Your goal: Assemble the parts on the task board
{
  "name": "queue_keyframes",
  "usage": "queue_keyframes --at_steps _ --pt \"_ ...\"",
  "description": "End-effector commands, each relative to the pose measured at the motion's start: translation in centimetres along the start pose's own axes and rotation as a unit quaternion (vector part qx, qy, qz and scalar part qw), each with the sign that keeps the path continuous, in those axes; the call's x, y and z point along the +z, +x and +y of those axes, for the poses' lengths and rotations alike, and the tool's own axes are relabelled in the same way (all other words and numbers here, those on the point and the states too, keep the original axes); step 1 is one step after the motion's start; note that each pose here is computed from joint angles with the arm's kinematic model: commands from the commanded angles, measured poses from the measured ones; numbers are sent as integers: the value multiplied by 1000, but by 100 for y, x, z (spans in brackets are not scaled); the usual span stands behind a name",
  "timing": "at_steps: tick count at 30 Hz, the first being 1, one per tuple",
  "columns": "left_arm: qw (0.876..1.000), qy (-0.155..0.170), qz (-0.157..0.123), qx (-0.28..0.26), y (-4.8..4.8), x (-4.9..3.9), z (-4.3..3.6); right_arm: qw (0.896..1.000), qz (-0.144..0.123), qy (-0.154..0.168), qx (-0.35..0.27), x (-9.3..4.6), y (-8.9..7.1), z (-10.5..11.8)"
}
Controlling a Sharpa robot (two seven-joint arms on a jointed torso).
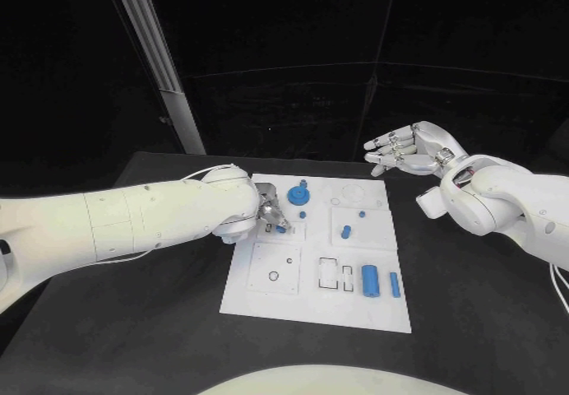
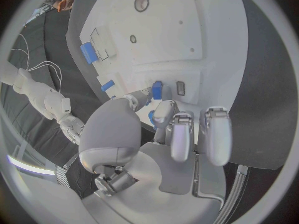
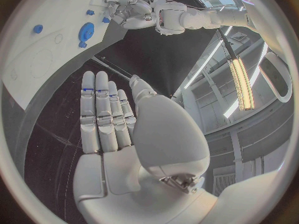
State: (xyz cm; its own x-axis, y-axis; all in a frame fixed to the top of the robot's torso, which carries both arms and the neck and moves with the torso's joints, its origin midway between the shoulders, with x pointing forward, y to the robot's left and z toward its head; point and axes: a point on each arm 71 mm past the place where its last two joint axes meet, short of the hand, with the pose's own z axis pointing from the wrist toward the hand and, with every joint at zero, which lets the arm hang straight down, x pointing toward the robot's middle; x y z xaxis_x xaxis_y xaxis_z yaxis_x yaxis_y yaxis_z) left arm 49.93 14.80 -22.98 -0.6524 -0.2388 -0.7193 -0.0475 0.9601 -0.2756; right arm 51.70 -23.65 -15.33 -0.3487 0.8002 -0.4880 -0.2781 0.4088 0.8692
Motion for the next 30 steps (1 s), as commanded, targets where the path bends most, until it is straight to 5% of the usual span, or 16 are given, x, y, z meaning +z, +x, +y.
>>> queue_keyframes --at_steps 1,30 --pt "1000 -7 10 11 15 7 10 1000 4 -5 1 7 6 20" --pt "1000 -15 11 14 -19 71 3 1000 4 -8 2 10 13 27"
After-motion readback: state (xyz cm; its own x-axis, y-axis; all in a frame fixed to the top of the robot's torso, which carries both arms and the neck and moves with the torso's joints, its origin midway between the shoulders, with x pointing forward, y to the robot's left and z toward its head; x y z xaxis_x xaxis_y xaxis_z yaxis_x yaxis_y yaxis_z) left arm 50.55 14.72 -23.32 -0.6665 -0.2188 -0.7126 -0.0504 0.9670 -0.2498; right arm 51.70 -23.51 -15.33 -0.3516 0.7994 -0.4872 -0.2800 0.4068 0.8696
